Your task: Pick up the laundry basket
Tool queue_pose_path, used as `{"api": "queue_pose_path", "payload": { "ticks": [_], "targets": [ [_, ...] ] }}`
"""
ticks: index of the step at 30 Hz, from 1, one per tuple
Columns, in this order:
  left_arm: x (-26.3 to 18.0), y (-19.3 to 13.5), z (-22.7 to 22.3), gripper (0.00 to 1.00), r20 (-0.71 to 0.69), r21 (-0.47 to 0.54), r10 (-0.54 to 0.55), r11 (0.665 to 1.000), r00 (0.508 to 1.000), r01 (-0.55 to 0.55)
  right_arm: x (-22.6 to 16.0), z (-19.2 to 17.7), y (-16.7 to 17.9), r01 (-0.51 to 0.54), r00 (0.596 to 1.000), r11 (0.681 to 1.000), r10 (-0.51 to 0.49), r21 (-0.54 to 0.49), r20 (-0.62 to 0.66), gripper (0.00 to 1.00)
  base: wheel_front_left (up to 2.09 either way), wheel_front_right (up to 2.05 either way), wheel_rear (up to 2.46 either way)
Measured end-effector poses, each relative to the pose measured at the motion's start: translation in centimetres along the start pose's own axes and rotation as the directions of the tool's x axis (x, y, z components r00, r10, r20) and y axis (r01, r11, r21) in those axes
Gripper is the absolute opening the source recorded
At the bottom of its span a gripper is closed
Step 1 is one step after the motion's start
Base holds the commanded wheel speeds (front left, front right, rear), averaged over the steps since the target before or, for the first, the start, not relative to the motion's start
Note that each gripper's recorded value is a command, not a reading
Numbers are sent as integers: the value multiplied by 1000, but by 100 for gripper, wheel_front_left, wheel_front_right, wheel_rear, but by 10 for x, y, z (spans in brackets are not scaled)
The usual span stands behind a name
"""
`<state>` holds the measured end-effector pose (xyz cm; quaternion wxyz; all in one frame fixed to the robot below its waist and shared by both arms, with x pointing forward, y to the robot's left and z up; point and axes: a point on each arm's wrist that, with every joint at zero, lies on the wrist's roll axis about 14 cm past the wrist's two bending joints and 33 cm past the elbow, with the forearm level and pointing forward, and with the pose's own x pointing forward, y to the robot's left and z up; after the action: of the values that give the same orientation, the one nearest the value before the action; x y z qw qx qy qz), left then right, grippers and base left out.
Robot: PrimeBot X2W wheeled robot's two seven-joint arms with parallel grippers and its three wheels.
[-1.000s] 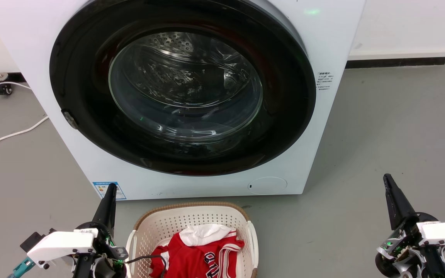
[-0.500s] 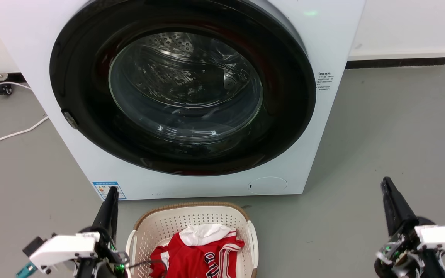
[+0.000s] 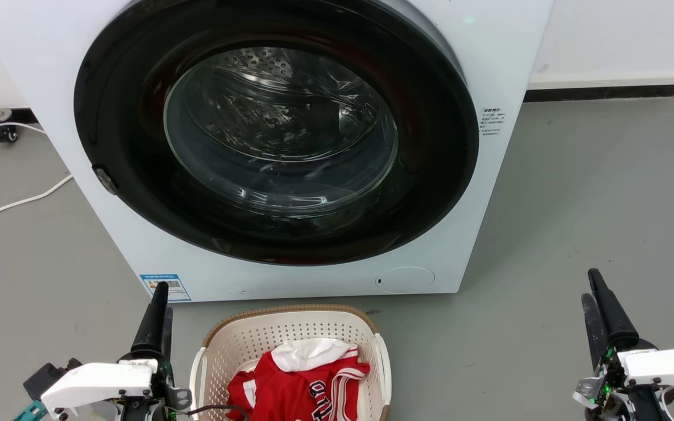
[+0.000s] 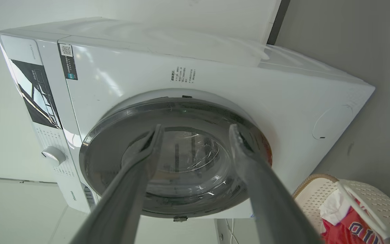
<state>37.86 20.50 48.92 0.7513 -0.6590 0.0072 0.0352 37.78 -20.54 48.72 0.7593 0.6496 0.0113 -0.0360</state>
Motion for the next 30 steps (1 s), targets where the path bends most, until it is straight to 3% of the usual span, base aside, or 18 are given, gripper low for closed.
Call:
{"api": "queue_pose_path", "payload": {
  "ticks": [5, 11, 21, 30],
  "targets": [
    [1, -5, 2, 100, 12, 100, -8, 995, 1000, 7, 1, -1, 8, -21, 1000, 992, 22, -127, -1, 100, 0, 0, 0],
    [3, -12, -1, 100, 11, 226, -19, 974, 1000, 16, 2, -5, 17, -50, 999, 959, 50, -280, -9, 100, 0, 0, 0],
    [2, -20, -4, 100, 19, 388, -39, 921, 999, 29, -1, -11, 24, -78, 997, 867, 76, -492, -24, 100, 0, 0, 0],
    [0, -19, -7, 100, 32, 539, -23, 843, 999, 2, -2, -15, 33, -107, 993, 774, 112, -623, -31, 100, 0, 0, 0]
  ]
}}
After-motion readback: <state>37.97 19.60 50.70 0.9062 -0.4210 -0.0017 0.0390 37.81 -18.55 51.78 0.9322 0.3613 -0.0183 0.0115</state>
